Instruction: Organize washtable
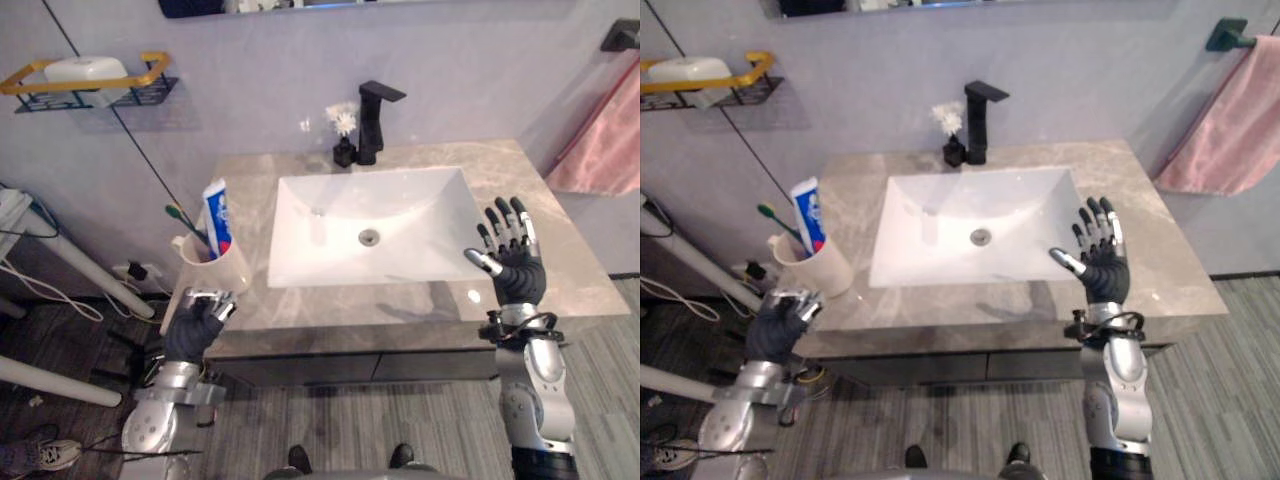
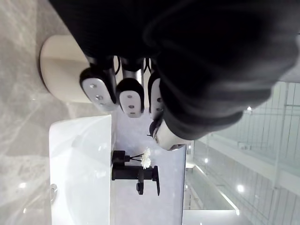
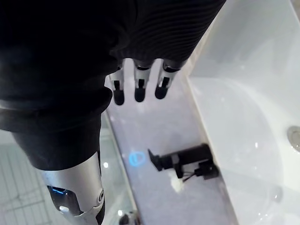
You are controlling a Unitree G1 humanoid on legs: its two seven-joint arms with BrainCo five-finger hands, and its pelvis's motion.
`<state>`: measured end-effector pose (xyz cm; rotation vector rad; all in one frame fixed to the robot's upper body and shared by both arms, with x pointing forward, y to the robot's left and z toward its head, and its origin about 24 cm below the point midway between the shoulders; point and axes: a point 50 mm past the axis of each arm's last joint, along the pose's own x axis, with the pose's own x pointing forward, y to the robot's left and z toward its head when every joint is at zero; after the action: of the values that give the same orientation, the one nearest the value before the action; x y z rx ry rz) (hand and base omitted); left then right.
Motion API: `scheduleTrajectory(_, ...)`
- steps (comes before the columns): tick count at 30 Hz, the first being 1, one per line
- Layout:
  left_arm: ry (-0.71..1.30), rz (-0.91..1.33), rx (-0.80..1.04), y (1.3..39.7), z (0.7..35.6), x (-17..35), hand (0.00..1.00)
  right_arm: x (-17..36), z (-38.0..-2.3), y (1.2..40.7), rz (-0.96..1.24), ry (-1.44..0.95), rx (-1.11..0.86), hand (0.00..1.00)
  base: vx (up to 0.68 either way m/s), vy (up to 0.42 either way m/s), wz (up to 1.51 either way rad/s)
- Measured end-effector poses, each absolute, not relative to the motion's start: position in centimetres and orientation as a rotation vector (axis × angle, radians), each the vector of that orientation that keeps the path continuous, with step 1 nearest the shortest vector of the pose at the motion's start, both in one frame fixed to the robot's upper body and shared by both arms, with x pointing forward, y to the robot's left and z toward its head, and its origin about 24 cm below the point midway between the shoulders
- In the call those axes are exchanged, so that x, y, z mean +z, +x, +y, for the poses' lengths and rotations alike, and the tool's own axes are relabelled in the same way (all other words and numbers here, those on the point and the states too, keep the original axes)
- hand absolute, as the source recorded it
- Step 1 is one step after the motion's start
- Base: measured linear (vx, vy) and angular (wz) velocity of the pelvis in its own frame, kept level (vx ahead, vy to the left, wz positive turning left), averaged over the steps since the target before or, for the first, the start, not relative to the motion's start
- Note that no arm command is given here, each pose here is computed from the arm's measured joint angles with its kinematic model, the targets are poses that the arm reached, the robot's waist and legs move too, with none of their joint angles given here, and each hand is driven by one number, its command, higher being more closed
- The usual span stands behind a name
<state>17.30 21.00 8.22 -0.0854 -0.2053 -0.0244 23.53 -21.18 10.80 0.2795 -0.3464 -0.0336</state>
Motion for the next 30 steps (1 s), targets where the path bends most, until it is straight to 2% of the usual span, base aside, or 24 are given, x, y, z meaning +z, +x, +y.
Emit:
scheduleTrajectory(9, -0.078, -0.249, 0.059, 17.7, 22.1, 8.9, 1.00, 10.8, -21.2, 23.5, -0.341, 0.280, -0.029, 0.00, 0.01, 0.001, -0.02)
scheduleTrajectory(30, -0.102, -0.183, 0.097, 18.3, 22.3, 7.5, 1.00, 10.4, -20.7, 23.7, -0.309, 0.287, -0.007, 0.00, 0.00, 0.000, 0.00)
